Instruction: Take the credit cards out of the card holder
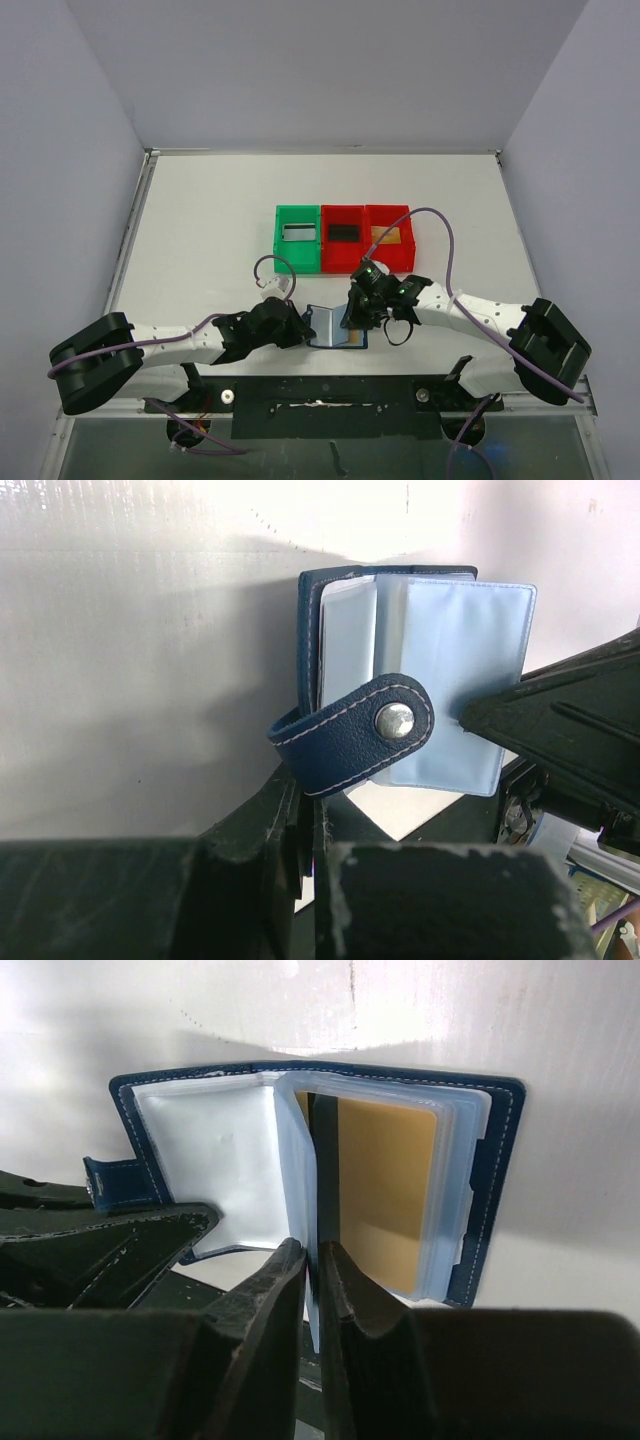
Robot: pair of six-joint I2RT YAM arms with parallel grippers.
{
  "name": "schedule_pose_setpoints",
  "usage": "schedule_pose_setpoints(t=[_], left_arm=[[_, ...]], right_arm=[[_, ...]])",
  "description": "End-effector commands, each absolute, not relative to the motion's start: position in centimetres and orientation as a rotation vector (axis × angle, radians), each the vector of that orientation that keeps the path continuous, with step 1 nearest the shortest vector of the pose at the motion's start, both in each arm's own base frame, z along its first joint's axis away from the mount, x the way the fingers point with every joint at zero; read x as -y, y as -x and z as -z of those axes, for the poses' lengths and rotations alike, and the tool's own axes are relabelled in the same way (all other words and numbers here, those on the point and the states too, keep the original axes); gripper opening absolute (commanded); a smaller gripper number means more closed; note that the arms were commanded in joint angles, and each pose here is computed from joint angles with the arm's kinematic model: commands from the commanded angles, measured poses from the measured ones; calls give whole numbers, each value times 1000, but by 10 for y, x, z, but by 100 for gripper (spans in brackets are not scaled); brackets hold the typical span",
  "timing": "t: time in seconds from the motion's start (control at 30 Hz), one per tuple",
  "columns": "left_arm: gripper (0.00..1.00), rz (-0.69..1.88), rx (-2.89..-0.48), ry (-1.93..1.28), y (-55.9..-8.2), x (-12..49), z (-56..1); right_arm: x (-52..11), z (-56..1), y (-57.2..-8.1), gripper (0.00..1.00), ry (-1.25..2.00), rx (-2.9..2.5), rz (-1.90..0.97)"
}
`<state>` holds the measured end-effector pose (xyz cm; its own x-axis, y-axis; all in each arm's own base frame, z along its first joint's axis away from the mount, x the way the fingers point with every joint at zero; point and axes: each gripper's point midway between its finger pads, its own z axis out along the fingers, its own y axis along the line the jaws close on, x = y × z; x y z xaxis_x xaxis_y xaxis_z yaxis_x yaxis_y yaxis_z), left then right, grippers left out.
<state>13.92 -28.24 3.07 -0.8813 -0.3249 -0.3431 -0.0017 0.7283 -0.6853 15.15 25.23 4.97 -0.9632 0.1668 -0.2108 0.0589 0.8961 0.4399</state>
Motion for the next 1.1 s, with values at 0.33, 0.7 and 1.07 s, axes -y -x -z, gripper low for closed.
schedule_pose_setpoints(t=[0.33, 0.7, 1.07], left_arm=[[0, 1028, -2429, 247, -146, 291, -46], [0, 1028, -2421, 255, -147, 289, -46], [0, 1028, -2418, 271, -146, 286, -43]], right_arm=[[-253, -72, -165, 44, -218, -2755, -615], [-300, -107, -169, 32, -69, -2631, -988], [-319, -92, -177, 34, -83, -2671, -1032]])
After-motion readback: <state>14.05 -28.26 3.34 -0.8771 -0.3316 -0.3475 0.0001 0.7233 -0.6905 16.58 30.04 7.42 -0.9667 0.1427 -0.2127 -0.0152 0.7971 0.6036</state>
